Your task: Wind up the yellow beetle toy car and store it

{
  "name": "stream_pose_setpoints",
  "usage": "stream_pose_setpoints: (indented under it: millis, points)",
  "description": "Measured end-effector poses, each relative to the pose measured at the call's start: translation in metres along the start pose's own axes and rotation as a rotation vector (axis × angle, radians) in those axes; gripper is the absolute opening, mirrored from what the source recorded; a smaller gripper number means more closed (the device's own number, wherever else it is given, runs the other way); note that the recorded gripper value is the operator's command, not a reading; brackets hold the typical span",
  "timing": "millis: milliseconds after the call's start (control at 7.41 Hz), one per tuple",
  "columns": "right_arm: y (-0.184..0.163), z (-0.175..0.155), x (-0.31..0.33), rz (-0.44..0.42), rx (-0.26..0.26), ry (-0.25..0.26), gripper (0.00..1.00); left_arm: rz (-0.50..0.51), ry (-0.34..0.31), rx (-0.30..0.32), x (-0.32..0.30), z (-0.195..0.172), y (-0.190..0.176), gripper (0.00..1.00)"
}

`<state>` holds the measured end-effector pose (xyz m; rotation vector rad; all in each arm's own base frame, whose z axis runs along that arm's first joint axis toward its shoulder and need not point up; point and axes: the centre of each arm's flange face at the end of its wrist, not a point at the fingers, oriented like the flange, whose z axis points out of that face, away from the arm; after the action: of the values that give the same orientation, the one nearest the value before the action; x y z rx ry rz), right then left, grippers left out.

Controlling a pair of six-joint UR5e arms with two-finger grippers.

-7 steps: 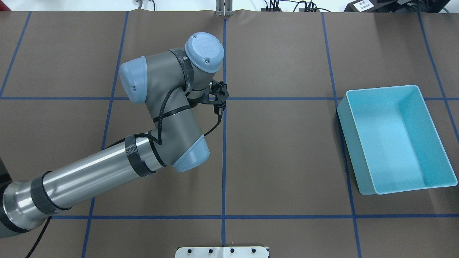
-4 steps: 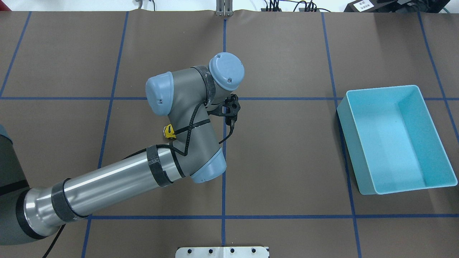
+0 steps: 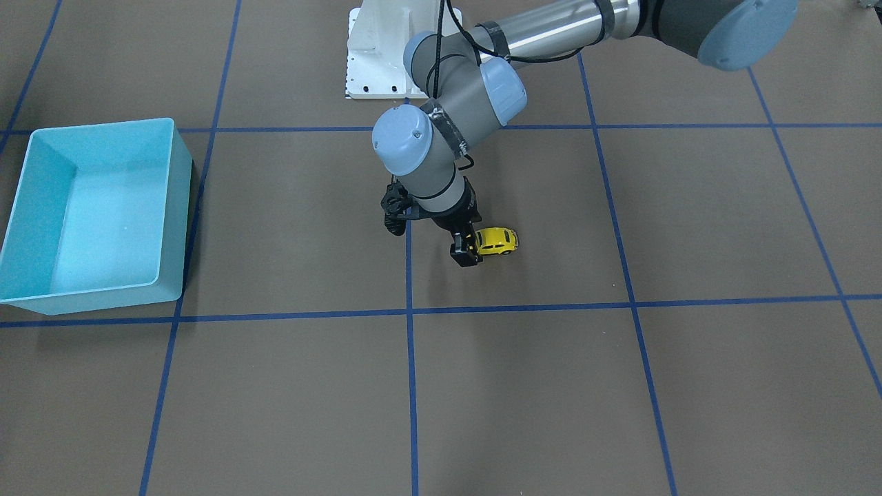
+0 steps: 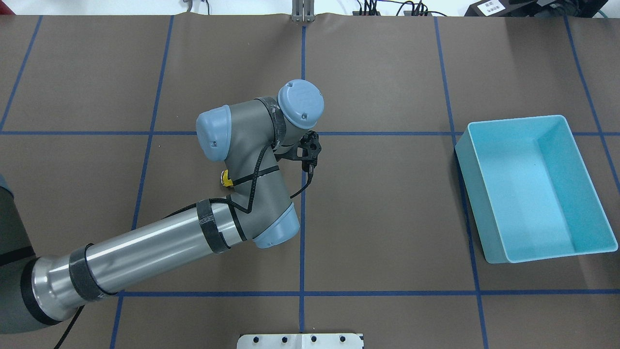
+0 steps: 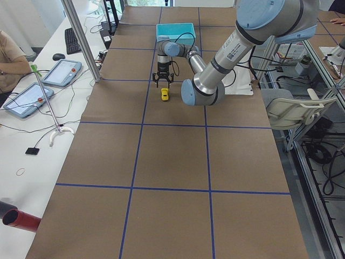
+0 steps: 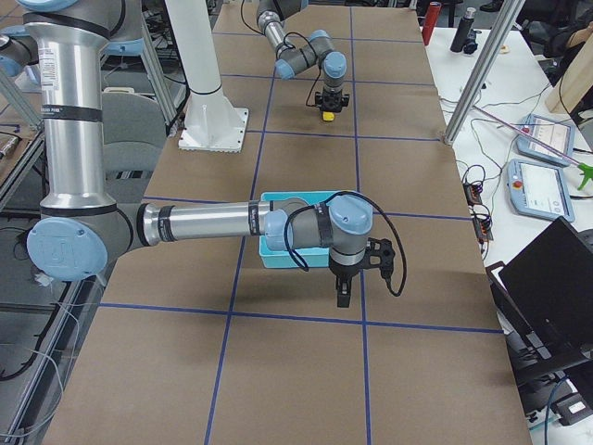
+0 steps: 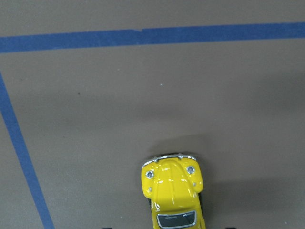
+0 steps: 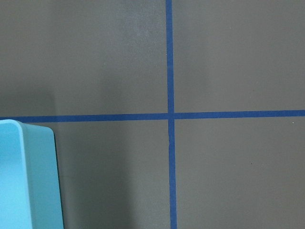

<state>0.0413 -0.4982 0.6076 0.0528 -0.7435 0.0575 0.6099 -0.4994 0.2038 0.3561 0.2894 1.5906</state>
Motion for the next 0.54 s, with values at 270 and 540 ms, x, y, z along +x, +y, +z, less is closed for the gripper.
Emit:
stream_pose_setpoints:
  millis: [270,540]
  points:
    - [0.0,-0.0003,0.0004,0.001,0.001,0.001,1.0,0.007,-0.002,0.022,0.0024,0.0057,-0.0021,0.82]
    - [0.0,-0.0004,0.0005,0.001,0.001,0.0,1.0,0.017,-0.009,0.042,0.0052,0.0096,-0.008,0.82]
